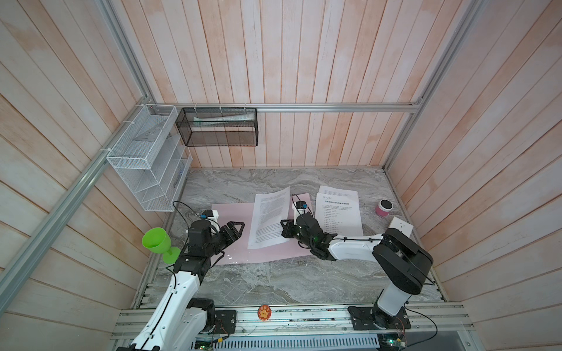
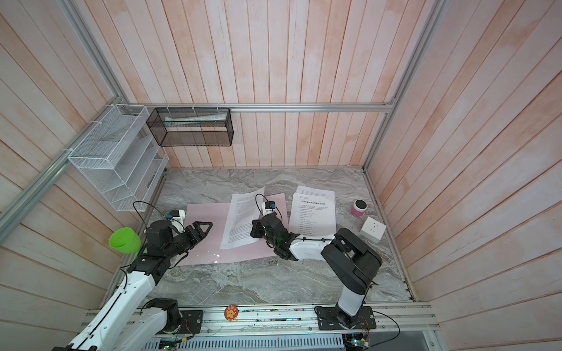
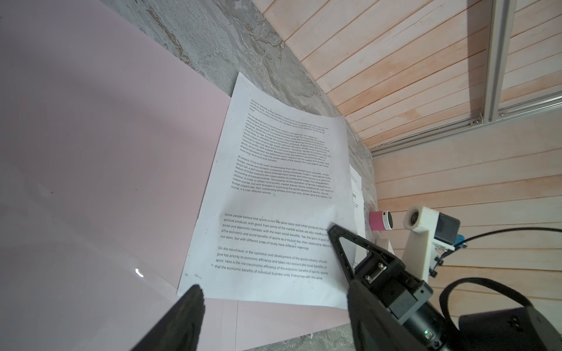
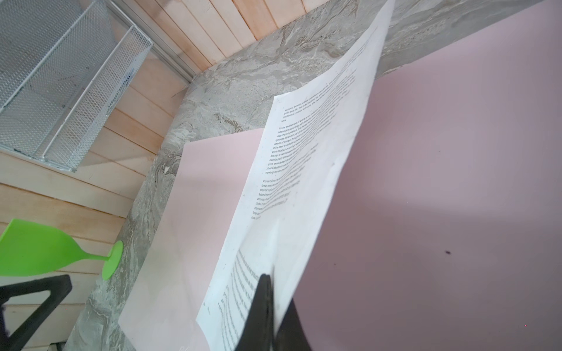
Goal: Put the files into the folder
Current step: 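Lower the held sheet onto the open pink folder beside the metal clip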
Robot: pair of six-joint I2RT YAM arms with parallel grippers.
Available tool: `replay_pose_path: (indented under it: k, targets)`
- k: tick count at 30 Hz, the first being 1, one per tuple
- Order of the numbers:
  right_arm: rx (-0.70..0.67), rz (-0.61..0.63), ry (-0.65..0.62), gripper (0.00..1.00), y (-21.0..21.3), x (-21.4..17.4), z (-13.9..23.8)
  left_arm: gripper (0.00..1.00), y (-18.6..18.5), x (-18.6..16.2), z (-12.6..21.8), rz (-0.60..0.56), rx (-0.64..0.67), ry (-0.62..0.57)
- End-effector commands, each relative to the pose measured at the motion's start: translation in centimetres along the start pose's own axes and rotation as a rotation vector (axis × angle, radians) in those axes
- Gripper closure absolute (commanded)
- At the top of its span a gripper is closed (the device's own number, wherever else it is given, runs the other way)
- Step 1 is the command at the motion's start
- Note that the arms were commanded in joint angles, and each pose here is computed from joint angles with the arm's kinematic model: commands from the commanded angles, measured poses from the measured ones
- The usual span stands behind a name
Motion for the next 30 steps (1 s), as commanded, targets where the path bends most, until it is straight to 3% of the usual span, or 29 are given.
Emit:
replay_pose_path:
  k: [1, 10, 30]
  targets:
    - [0.023, 0.038, 0.047, 1.0, -0.3, -1.2, -0.6, 0.24, 0.6, 0.1, -0.2, -0.011, 0.023, -0.02]
    - [-0.04, -0.189, 0.059, 1.0, -1.6, -3.2, -2.1, 0.24, 1.7, -0.1, -0.8, 0.002, 0.055, -0.02]
    - [0.0, -0.268, 0.106, 1.0, 1.4, -3.8, -5.4, 0.24, 2.7, -0.5, -0.5, 0.02, 0.082, -0.036]
Point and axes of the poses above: each gripper's point midway between its finger pads, its own z axis back along the fingers, its own y axis along the line the jaws close on, x = y × z, the point moved 8 cm from there along z, back along the fingers, and after that the axes turned 15 degrees about z, right-handed, at the moved point
